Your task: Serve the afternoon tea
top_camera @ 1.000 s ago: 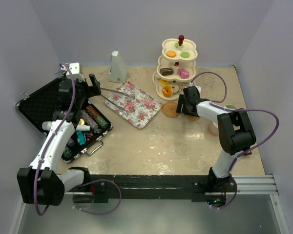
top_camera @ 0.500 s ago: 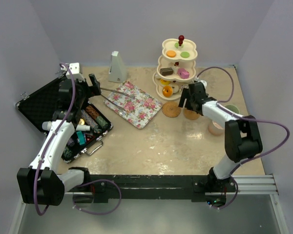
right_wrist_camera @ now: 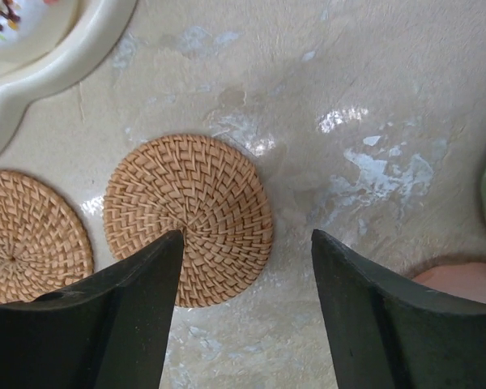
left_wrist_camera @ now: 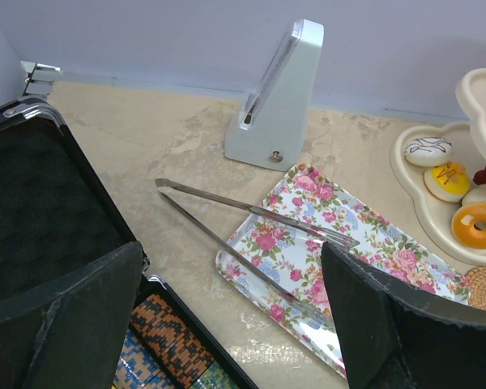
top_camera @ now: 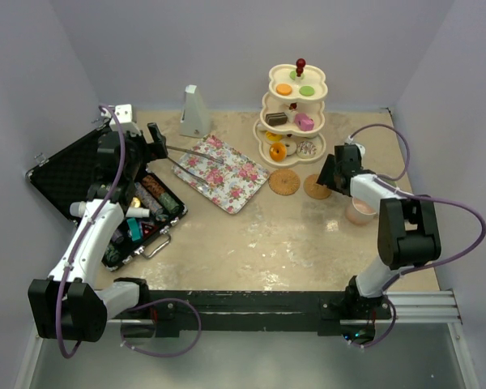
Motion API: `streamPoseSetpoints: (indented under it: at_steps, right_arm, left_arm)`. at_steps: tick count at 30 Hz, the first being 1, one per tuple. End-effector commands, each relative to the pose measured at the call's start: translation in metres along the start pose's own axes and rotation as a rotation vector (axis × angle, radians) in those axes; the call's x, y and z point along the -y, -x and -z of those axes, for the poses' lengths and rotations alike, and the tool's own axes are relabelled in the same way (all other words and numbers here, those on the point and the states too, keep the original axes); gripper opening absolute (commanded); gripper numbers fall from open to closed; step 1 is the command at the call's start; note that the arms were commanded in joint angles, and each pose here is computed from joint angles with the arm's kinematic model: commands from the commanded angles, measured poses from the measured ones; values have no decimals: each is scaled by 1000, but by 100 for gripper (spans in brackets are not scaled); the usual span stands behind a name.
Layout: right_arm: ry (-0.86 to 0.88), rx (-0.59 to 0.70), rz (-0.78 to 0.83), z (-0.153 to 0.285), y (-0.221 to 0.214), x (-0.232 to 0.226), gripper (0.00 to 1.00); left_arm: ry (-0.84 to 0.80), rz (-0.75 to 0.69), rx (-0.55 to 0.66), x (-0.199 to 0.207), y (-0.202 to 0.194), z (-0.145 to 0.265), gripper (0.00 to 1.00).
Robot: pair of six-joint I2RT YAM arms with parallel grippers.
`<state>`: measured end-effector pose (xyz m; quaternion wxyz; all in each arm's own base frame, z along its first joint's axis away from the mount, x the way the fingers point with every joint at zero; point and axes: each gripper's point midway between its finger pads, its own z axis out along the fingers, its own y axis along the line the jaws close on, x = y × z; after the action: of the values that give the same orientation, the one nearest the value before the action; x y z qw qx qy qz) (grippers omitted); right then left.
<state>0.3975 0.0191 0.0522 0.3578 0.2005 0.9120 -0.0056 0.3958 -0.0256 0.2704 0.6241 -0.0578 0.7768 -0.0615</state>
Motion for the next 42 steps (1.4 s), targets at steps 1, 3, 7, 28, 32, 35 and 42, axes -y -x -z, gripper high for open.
streamPoseSetpoints:
  at_steps: [1, 3, 7, 28, 32, 35, 42]
  right_arm:
    - [71, 23, -37, -3, 6, -11, 65]
    - [75, 4, -37, -7, 0, -11, 62]
    - [92, -7, -45, -11, -5, -15, 59]
    - [113, 1, -96, -23, -7, -21, 58]
    - [137, 6, -121, -27, -4, -28, 57]
    - [149, 4, -136, -31, -5, -32, 57]
    - [179, 8, -163, -35, -4, -39, 56]
  left_arm:
    - [-24, 11, 73, 9, 27, 2, 96]
    - [-24, 9, 71, 8, 26, 1, 96]
    - [-26, 9, 72, 9, 26, 2, 96]
    - [-30, 13, 64, 10, 24, 0, 96]
    - [-31, 13, 65, 10, 24, 0, 96]
    - [-28, 13, 61, 9, 23, -1, 96]
    - [-28, 13, 61, 9, 23, -1, 96]
